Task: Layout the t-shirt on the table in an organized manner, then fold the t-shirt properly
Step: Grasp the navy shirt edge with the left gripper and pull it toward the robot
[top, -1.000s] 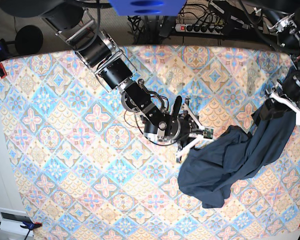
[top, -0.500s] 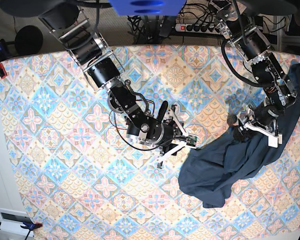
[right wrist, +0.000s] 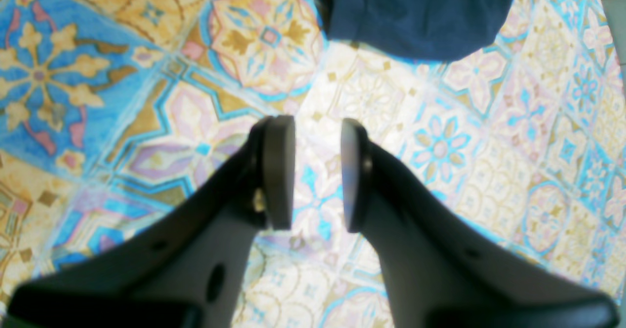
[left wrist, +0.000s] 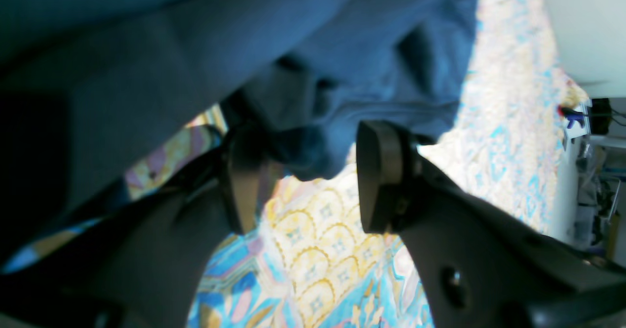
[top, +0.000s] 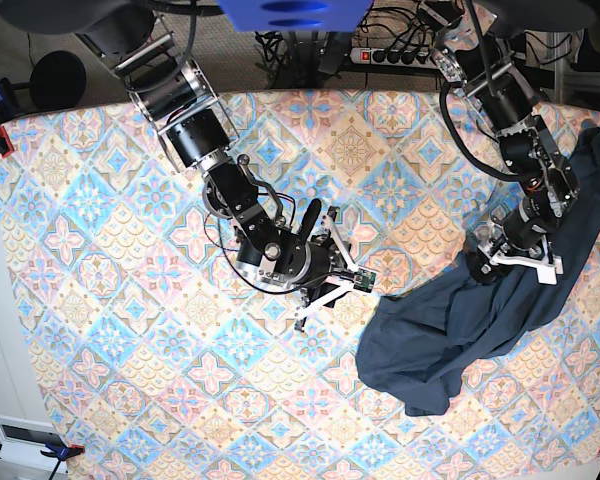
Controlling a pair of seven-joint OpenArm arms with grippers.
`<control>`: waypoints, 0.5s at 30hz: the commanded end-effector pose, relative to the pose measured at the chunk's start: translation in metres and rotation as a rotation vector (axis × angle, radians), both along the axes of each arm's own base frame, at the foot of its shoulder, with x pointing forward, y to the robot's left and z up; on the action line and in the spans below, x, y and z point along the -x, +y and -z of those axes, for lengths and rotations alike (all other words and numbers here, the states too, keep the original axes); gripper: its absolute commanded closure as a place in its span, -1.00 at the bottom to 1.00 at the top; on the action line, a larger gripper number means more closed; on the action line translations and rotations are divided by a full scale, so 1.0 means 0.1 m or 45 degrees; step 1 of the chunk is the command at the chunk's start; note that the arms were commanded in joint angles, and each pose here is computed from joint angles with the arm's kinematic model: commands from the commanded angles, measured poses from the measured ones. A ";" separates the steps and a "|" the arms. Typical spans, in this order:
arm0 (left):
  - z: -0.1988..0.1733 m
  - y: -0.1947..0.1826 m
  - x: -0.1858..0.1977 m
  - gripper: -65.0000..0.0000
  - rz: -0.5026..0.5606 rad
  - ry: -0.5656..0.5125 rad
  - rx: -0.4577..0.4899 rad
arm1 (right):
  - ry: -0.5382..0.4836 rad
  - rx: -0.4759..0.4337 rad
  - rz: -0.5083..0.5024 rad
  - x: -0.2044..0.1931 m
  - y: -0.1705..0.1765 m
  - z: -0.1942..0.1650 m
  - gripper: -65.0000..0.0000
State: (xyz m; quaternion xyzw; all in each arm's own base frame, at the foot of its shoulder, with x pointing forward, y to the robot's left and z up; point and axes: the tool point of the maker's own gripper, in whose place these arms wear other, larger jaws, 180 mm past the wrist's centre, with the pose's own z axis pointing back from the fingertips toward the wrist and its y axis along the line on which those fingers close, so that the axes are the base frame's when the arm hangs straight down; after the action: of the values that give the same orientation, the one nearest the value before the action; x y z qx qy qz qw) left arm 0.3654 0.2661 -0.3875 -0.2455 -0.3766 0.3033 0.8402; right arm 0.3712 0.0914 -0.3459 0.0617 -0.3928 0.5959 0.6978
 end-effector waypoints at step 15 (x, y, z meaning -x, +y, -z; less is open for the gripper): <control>-0.12 -0.93 -0.54 1.00 0.172 -0.064 0.253 | -0.113 -0.133 0.122 -0.33 -0.44 -0.46 0.54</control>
State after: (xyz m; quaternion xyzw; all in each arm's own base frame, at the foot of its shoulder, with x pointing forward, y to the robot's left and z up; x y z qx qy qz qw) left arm 0.3996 0.1746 -0.4025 -0.3440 -0.3112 0.2886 0.8376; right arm 0.3932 0.0473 -0.3194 0.0583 -0.4317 0.5481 0.7141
